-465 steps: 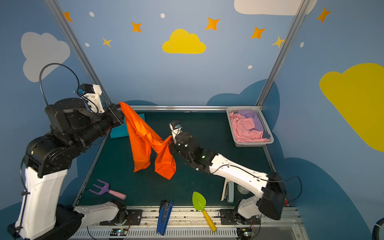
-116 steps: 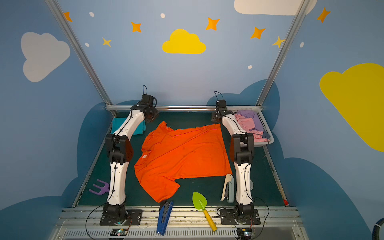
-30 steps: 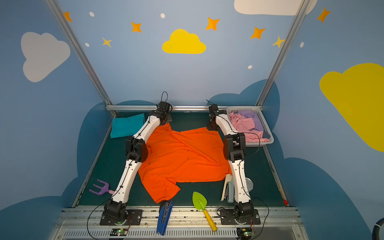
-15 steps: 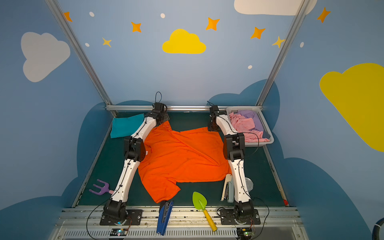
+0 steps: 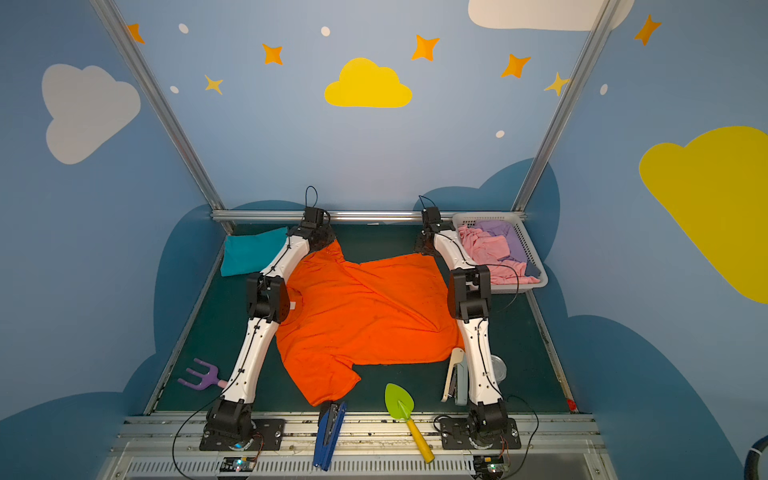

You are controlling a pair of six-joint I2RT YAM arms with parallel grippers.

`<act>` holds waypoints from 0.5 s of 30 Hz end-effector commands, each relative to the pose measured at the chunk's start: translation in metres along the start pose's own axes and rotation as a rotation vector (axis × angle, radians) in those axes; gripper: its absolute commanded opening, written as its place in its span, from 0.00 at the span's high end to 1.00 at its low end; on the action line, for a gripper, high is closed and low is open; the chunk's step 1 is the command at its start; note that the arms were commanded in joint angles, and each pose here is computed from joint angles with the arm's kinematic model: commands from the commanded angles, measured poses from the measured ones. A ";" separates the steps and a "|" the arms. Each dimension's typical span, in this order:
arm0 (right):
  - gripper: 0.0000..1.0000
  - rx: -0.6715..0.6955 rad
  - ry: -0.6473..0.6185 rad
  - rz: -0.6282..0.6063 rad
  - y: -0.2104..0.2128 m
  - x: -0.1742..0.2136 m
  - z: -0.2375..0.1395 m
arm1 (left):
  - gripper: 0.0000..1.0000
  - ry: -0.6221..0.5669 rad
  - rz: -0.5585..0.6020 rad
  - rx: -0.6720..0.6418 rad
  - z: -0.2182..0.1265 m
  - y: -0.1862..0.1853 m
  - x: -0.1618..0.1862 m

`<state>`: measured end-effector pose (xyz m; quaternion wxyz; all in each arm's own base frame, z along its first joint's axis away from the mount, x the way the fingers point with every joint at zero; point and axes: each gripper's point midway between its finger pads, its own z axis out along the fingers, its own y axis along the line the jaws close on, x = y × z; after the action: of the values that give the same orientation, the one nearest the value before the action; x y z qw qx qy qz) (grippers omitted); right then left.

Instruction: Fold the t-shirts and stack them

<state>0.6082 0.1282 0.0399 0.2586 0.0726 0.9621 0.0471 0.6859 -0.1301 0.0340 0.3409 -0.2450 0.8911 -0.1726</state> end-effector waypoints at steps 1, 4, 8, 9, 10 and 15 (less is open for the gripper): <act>0.34 -0.030 -0.011 0.054 0.001 -0.003 0.014 | 0.96 0.047 -0.034 -0.025 0.006 0.014 0.010; 0.34 -0.033 -0.011 0.065 0.001 -0.003 0.020 | 0.96 0.034 -0.053 -0.023 -0.006 0.012 -0.003; 0.42 -0.062 -0.007 0.073 0.006 -0.004 0.024 | 0.96 -0.004 -0.060 -0.017 -0.030 0.003 -0.025; 0.51 -0.077 -0.012 0.070 0.009 -0.005 0.024 | 0.96 -0.016 -0.057 -0.011 -0.038 -0.001 -0.031; 0.60 -0.087 -0.016 0.070 0.011 -0.007 0.024 | 0.96 -0.027 -0.053 -0.007 -0.044 -0.005 -0.036; 1.00 -0.128 -0.058 0.075 0.019 -0.018 0.013 | 0.96 -0.074 -0.038 -0.028 -0.070 -0.010 -0.052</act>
<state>0.6258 0.1405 0.0310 0.2718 0.0950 0.9527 0.0976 0.6763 -0.1092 0.0606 0.3310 -0.2725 0.8882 -0.1654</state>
